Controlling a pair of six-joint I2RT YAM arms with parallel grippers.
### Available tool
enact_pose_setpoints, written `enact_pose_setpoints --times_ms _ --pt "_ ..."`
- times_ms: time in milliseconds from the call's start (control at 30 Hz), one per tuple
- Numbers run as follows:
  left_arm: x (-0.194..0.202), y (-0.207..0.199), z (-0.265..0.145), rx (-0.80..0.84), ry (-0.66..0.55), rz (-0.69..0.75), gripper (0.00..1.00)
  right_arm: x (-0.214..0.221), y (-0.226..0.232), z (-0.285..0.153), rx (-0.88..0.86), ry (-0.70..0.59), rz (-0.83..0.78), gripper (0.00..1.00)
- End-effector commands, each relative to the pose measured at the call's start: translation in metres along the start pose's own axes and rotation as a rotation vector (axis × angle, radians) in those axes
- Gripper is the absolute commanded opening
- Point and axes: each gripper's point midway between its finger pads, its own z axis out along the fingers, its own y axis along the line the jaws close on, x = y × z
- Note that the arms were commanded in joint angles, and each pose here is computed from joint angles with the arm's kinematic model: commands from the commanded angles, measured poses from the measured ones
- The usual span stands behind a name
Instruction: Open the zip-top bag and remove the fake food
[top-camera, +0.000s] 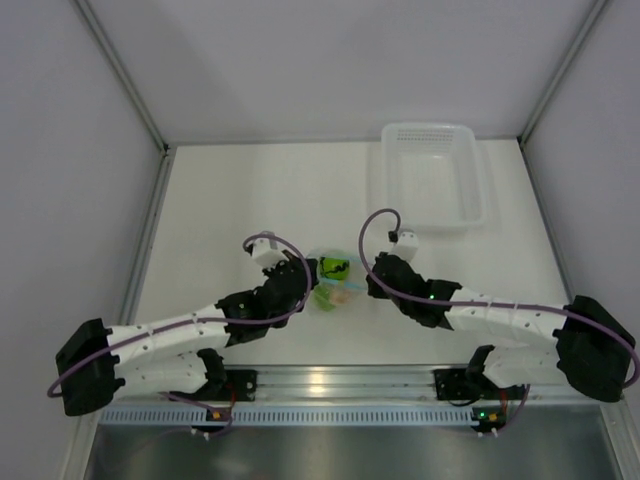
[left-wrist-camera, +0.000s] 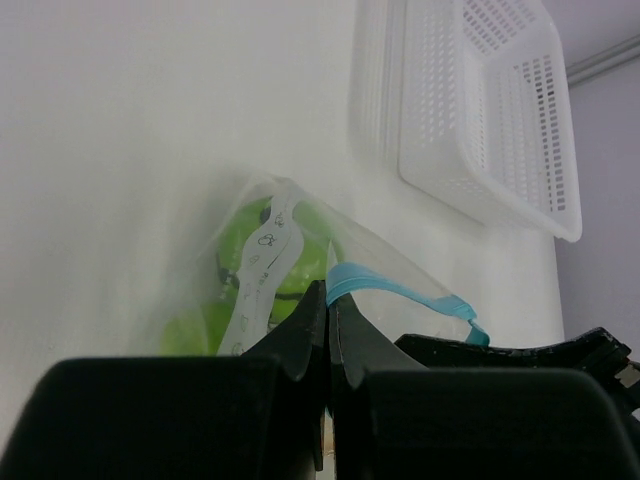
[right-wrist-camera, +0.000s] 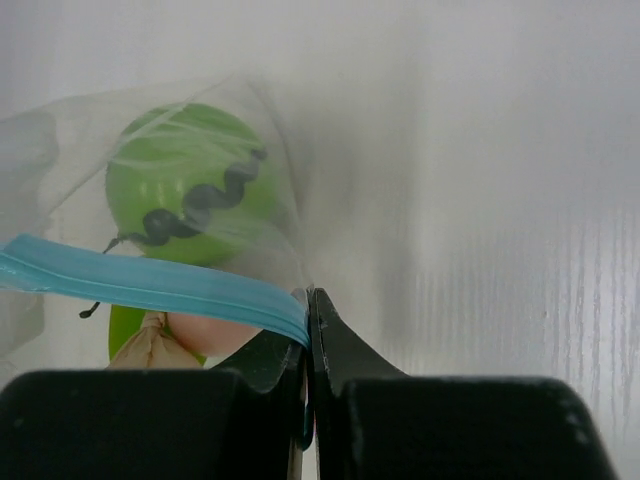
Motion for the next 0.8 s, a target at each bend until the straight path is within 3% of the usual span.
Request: enact_pose_setpoints --times_ms 0,33,133,267,400,533,767 --pt "-0.017 0.0 0.004 -0.035 -0.069 0.0 0.0 -0.004 -0.043 -0.007 0.119 -0.037 -0.039 0.01" --pt "-0.013 -0.003 0.005 -0.029 -0.053 0.002 0.0 -0.007 -0.038 -0.011 0.087 -0.044 -0.035 0.03" --pt "0.001 -0.016 0.007 -0.001 0.016 0.003 0.0 -0.013 -0.016 -0.021 -0.035 -0.03 -0.068 0.3" --pt "0.016 -0.03 0.004 0.024 0.055 0.007 0.0 -0.032 0.016 -0.041 -0.174 -0.019 -0.131 0.45" --pt "0.022 -0.036 0.001 0.036 0.067 -0.002 0.0 -0.049 0.025 -0.06 -0.209 -0.028 -0.2 0.49" --pt "0.025 -0.041 -0.001 0.048 0.081 -0.005 0.0 -0.062 0.026 -0.079 -0.212 -0.031 -0.234 0.62" --pt "0.025 -0.049 -0.005 0.062 0.074 -0.011 0.0 -0.063 0.065 -0.087 -0.292 0.043 -0.314 0.58"
